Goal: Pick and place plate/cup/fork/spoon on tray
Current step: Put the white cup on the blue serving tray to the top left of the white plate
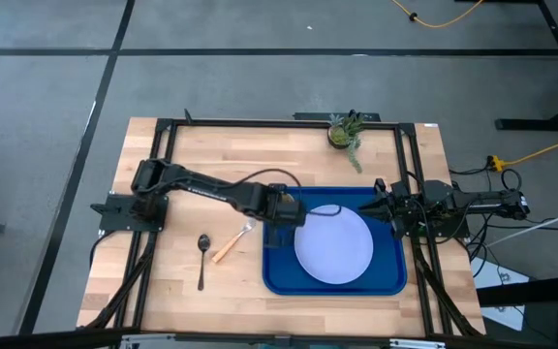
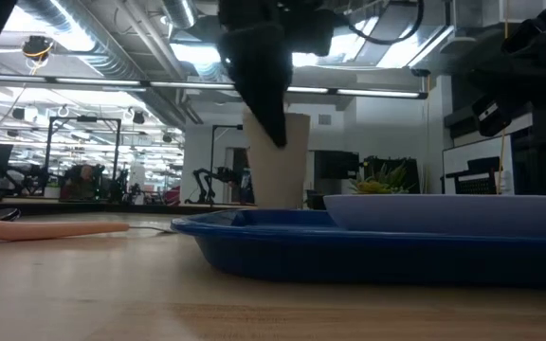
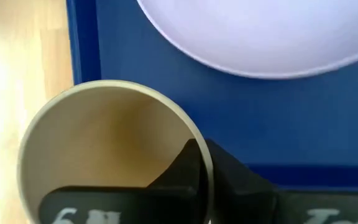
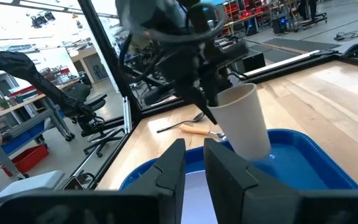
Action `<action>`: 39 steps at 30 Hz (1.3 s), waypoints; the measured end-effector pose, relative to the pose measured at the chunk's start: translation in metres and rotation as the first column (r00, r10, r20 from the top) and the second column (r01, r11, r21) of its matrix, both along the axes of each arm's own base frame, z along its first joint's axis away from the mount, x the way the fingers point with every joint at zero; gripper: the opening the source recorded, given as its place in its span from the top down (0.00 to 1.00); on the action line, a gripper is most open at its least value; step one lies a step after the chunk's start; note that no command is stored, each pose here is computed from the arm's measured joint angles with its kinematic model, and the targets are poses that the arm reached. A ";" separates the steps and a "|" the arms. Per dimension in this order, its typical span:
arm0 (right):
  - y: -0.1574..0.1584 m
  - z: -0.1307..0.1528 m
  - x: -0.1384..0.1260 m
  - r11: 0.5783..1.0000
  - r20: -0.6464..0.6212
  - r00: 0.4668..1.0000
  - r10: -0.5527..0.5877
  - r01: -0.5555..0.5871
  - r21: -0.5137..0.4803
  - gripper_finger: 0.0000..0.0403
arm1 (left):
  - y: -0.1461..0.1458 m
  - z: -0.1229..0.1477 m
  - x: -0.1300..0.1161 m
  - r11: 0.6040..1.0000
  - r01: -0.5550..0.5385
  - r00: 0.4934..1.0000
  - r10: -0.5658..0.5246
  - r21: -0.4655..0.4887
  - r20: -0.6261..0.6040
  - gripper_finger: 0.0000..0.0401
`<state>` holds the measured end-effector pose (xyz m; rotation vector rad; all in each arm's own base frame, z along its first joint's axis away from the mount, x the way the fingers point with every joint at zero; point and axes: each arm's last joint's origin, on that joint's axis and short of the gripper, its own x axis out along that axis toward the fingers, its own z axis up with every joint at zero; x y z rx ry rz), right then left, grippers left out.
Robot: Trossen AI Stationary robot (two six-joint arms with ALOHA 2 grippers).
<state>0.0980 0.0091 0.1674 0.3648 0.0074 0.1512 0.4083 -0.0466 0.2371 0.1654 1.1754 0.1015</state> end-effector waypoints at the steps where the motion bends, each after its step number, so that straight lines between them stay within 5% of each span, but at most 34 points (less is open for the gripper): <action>1: 0.000 0.000 0.000 1.000 0.000 1.000 0.000 0.000 0.000 0.84 | 0.005 0.000 0.002 1.000 -0.003 1.000 0.004 -0.013 0.011 1.00; 10: 0.000 0.000 0.000 1.000 0.000 1.000 0.000 0.000 0.000 0.84 | 0.037 0.000 0.005 0.993 0.002 1.000 -0.002 -0.119 0.005 1.00; 39: 0.000 0.000 0.000 1.000 0.000 1.000 0.000 0.000 -0.002 0.84 | 0.038 -0.015 0.017 0.997 -0.010 0.999 0.013 -0.071 0.040 0.90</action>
